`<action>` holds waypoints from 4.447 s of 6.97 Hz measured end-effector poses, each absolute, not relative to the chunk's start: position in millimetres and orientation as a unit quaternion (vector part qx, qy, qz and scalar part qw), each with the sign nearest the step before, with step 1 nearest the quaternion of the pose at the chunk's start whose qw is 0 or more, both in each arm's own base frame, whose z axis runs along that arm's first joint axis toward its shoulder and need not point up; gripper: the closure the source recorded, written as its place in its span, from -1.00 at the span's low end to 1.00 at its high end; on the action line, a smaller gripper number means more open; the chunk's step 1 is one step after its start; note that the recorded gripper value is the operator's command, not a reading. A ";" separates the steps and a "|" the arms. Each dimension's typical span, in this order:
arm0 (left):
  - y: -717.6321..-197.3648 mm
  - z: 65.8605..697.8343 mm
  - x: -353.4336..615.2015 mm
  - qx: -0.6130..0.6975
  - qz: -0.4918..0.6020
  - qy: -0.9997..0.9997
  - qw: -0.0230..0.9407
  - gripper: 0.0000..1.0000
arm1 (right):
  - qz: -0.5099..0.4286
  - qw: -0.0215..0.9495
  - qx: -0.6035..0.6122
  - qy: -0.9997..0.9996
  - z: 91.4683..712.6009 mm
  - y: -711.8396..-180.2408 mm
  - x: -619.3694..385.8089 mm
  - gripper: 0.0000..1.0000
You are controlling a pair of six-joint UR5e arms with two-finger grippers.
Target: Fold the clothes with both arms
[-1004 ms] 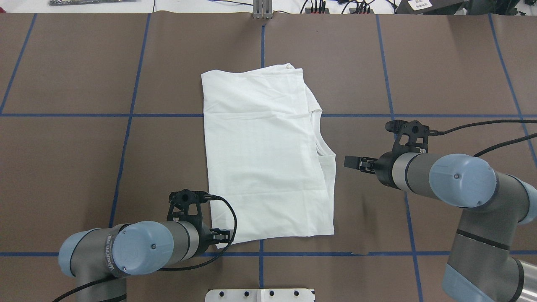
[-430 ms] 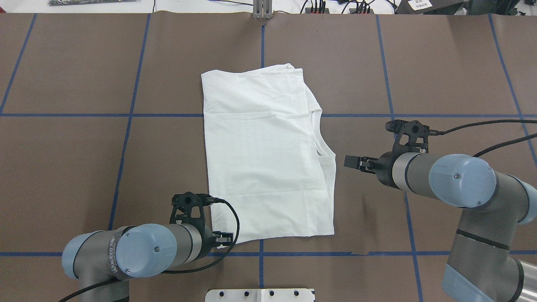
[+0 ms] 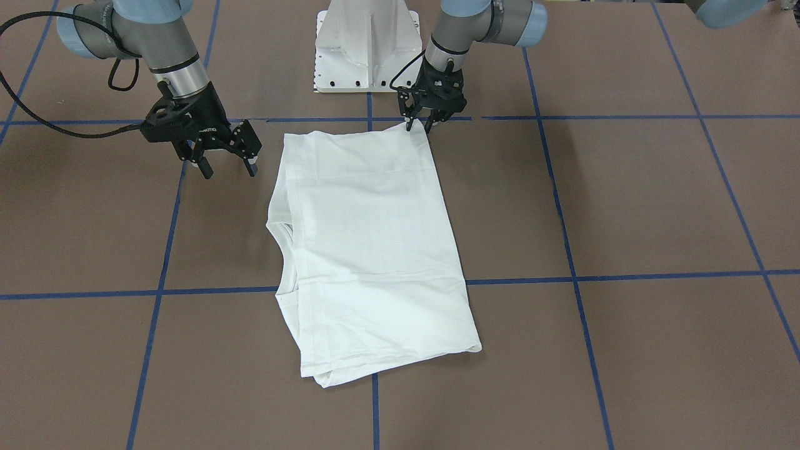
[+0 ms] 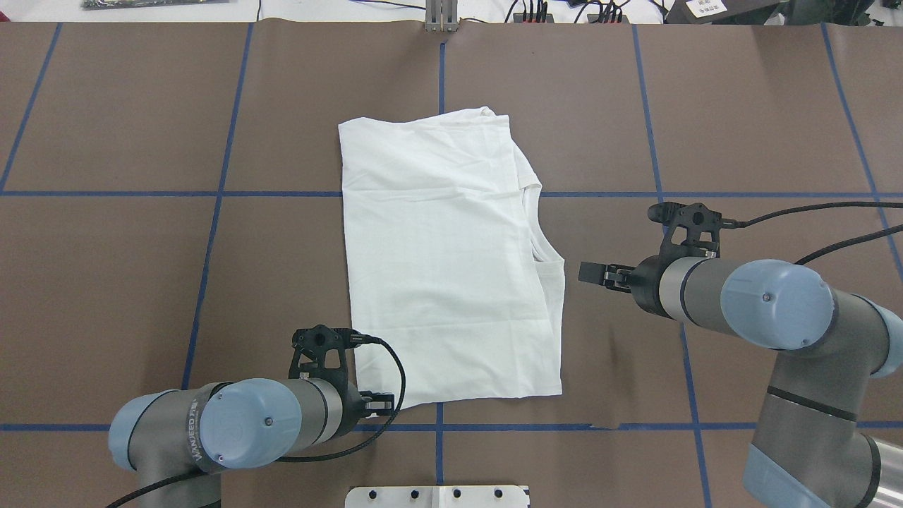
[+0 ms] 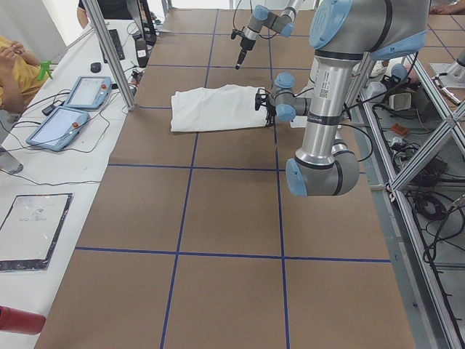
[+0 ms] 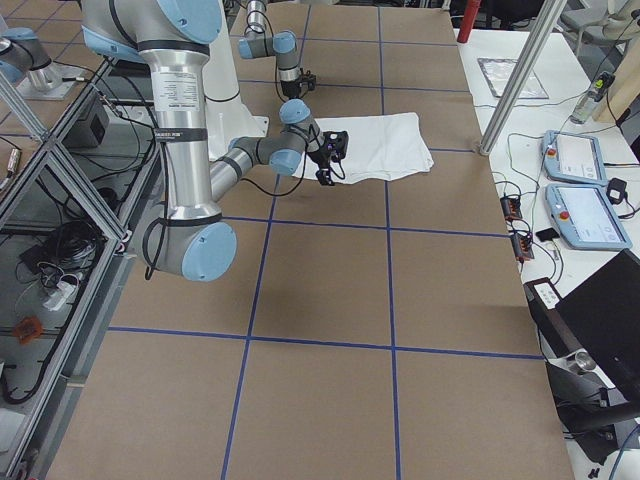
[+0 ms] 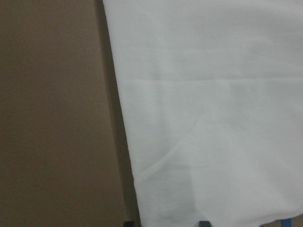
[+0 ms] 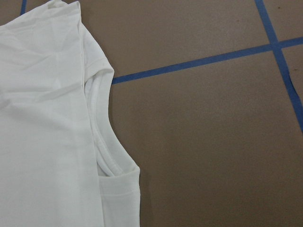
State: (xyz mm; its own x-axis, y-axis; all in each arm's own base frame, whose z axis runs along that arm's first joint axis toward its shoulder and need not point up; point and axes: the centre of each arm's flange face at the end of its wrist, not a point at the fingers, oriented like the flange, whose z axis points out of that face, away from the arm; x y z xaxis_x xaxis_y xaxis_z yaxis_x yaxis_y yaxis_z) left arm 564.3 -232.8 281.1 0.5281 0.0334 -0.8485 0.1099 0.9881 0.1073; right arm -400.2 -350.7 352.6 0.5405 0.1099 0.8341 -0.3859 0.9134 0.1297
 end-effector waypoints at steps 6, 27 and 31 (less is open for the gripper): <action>-234.6 259.7 550.6 0.072 -0.037 0.506 0.859 1.00 | 0.252 0.850 0.106 -0.449 348.2 -317.5 -437.4 -0.50; -234.6 255.8 543.4 0.075 -0.039 0.513 0.854 1.00 | 0.375 0.849 0.012 -0.372 296.3 -235.5 -560.9 -0.57; -235.2 254.8 542.4 0.075 -0.039 0.514 0.853 1.00 | 0.381 0.847 0.009 -0.370 296.9 -234.3 -569.2 -0.38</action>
